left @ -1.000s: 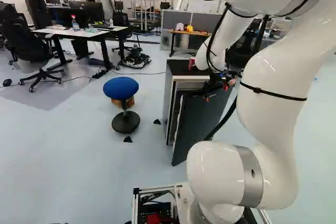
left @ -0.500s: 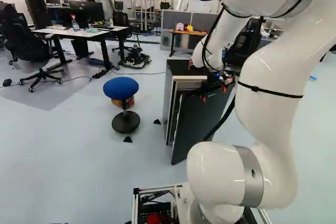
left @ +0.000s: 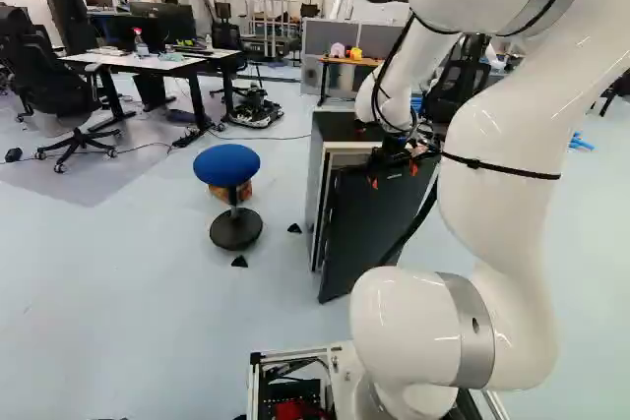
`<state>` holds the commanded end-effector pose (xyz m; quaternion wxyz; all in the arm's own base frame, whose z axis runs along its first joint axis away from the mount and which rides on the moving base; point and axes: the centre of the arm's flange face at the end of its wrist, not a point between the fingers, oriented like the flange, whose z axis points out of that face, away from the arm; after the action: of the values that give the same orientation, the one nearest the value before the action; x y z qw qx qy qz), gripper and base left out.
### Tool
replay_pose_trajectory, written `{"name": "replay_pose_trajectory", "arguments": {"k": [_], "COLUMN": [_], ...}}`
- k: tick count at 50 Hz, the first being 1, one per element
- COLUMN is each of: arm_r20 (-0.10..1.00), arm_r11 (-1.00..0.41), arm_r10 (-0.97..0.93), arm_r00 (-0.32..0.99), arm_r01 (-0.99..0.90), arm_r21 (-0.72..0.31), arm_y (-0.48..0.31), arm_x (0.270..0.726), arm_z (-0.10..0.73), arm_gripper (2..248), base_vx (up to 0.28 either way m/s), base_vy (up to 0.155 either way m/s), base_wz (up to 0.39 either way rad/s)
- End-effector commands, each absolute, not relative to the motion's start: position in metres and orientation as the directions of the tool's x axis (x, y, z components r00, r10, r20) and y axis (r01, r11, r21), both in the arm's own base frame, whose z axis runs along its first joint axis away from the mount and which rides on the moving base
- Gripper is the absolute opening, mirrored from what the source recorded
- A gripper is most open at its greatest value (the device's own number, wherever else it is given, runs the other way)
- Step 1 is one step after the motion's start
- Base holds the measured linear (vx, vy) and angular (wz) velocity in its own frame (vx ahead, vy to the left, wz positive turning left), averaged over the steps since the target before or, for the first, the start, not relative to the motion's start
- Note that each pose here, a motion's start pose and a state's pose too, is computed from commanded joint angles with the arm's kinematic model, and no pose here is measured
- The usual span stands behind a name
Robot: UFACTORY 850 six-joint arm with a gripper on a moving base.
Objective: Grab a drink from the fridge
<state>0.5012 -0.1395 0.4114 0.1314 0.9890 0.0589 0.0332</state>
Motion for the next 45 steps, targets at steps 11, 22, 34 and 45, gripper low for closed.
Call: {"name": "replay_pose_trajectory", "arguments": {"k": [11,22,34,45], "arm_r20": [0.062,0.073,0.083,0.091], "arm_r11": [-0.967,-0.974,-0.979,-0.983], "arm_r10": [0.097,0.070,0.042,0.019], "arm_r00": [0.993,0.995,0.996,0.996], "arm_r01": [0.080,0.052,0.025,0.002], "arm_r21": [0.243,0.222,0.200,0.182], "arm_y": [-0.137,-0.135,-0.133,-0.132], "arm_x": [0.507,0.512,0.517,0.523], "arm_z": [0.411,0.411,0.410,0.410], "arm_gripper": [247,247,247,247], "base_vx": [0.000,0.000,0.000,0.000], "base_vy": [0.000,0.000,0.000,0.000], "base_wz": [0.000,0.000,0.000,0.000]}}
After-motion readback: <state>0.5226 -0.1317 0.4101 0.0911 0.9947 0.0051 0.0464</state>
